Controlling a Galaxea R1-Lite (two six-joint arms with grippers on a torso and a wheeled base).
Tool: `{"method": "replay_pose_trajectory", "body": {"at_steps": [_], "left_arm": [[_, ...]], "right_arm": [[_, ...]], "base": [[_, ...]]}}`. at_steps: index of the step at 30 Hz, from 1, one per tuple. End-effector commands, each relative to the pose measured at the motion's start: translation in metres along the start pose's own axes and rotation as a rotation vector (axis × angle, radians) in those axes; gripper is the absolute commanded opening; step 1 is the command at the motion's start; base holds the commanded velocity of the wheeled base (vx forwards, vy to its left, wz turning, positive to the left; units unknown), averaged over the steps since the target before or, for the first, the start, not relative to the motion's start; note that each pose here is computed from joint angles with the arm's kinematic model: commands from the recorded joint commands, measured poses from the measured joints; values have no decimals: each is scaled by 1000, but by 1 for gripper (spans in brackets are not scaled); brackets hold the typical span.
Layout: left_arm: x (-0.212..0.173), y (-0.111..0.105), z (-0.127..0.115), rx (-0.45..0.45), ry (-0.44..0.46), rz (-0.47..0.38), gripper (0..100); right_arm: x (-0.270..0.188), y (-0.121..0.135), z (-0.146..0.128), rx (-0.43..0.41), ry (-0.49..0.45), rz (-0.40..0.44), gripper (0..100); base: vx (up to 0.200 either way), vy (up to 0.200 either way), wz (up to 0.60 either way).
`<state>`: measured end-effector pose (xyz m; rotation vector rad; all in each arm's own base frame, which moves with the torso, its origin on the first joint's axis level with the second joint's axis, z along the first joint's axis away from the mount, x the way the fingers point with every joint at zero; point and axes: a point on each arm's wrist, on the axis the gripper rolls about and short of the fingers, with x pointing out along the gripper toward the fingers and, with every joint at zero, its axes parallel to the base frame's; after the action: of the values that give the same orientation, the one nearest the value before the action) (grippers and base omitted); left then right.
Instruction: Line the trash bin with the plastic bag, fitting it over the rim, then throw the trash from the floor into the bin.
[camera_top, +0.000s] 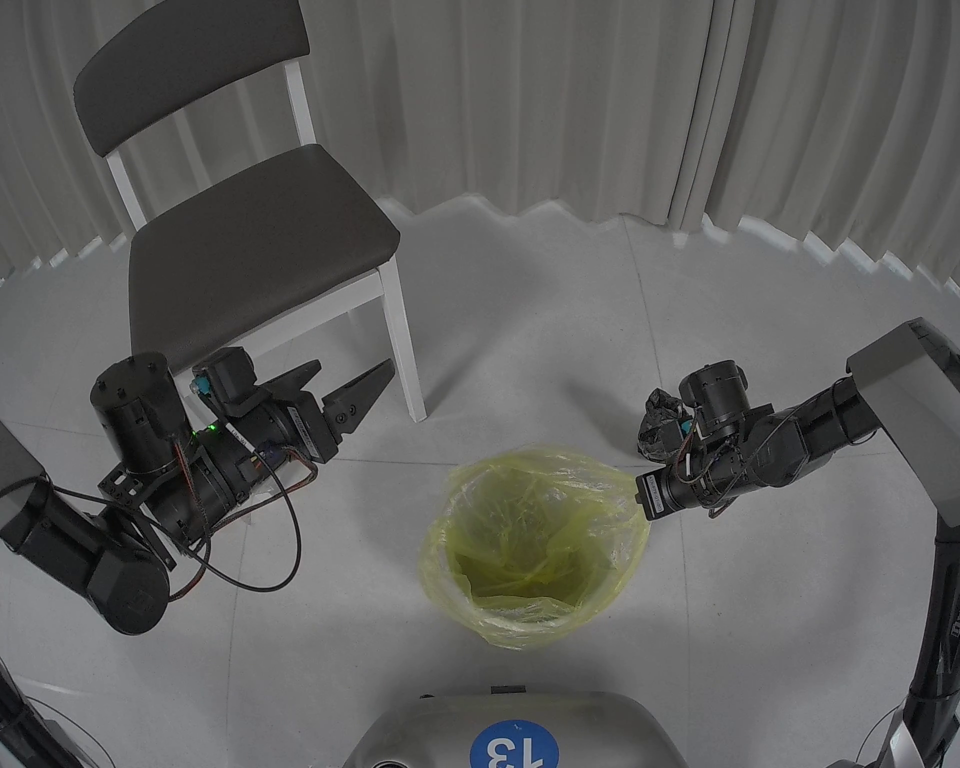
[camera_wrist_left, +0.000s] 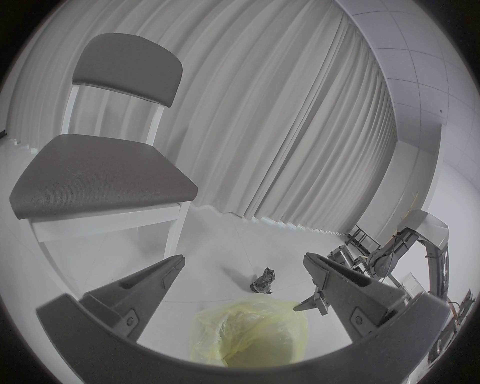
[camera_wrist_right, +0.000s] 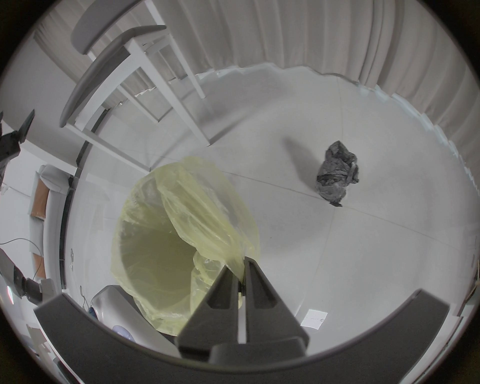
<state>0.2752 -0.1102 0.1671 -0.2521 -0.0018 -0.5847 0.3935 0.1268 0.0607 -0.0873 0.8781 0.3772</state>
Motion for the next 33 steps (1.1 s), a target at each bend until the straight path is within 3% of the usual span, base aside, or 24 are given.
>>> {"method": "replay_pose_trajectory", "body": {"at_steps": [1,8,21,33], "left_arm": [[1,0,-1,0,4,0,100],[2,0,-3,-2,11,-3,100],[4,3,-10,14,34,5,100],[5,4,-10,18,33,10,100]], "right_arm": [[15,-1,-8,2,33,2,0],[53,-3,-24,8,98,3,0],[103,-2,-22,13,93,30,0],[105,0,-17,24,78,35,0]], "base": [[0,0,0],[0,0,0],[0,0,0],[0,0,0]]}}
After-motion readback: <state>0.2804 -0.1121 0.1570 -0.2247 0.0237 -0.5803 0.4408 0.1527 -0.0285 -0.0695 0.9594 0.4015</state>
